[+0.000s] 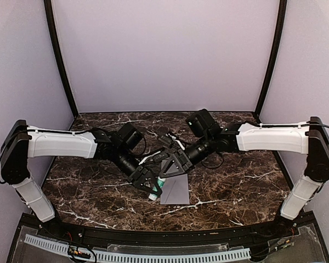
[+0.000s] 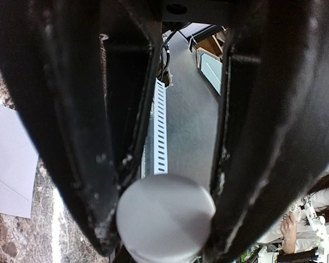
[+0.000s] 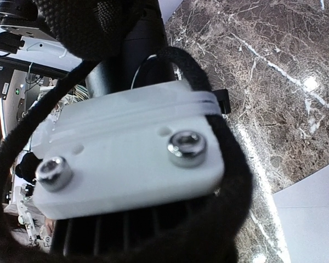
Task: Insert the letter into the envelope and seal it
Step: Close the solid glue cap on the solid glue, then place the solid glue at the center of the board.
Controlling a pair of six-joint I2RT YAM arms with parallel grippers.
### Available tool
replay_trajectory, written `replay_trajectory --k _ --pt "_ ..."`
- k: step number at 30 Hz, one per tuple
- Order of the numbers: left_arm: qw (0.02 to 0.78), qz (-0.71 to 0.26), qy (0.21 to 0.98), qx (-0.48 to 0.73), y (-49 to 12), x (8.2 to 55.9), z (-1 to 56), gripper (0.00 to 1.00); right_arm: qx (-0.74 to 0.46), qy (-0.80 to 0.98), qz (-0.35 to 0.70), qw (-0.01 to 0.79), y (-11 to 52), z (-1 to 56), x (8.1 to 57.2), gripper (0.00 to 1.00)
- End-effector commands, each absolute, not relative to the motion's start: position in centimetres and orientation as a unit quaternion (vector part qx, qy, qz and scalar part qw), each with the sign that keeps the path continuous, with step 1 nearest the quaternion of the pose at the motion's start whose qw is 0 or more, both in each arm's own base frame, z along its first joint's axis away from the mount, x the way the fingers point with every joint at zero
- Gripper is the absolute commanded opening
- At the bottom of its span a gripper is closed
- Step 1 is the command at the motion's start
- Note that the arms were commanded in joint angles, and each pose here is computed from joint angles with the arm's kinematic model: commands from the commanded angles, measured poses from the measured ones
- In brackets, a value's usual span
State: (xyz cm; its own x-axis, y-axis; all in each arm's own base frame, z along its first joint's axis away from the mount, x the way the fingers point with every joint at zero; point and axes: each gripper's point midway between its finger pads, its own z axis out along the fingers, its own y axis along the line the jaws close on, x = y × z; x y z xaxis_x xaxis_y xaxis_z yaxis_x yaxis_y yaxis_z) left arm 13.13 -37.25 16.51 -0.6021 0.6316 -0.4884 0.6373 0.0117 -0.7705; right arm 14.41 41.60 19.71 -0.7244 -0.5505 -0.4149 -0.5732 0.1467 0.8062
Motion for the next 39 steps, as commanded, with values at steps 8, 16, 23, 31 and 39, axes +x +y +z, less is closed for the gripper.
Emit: replay_trajectory --k 8,16,23,31,39 --pt "0.205 -0.569 0.621 0.499 -41.4 19.5 25.1 0.0 -0.433 0.698 0.564 -0.08 42.4 18.9 6.7 0.0" --pt "0.199 -0.586 0.615 0.488 -40.2 20.5 25.5 0.0 -0.438 0.691 0.568 -0.09 41.8 19.1 6.0 0.0" --pt "0.193 -0.59 0.619 0.481 -39.8 20.8 25.2 0.0 -0.446 0.698 0.553 -0.091 41.4 18.8 5.8 0.0" --pt "0.225 -0.532 0.662 0.478 -39.3 22.3 23.7 0.33 -0.404 0.751 0.521 0.035 40.8 20.7 11.7 0.0" --pt "0.266 -0.504 0.672 0.473 -38.8 23.1 24.2 0.71 -0.355 0.81 0.446 0.137 37.2 21.1 16.6 0.0"
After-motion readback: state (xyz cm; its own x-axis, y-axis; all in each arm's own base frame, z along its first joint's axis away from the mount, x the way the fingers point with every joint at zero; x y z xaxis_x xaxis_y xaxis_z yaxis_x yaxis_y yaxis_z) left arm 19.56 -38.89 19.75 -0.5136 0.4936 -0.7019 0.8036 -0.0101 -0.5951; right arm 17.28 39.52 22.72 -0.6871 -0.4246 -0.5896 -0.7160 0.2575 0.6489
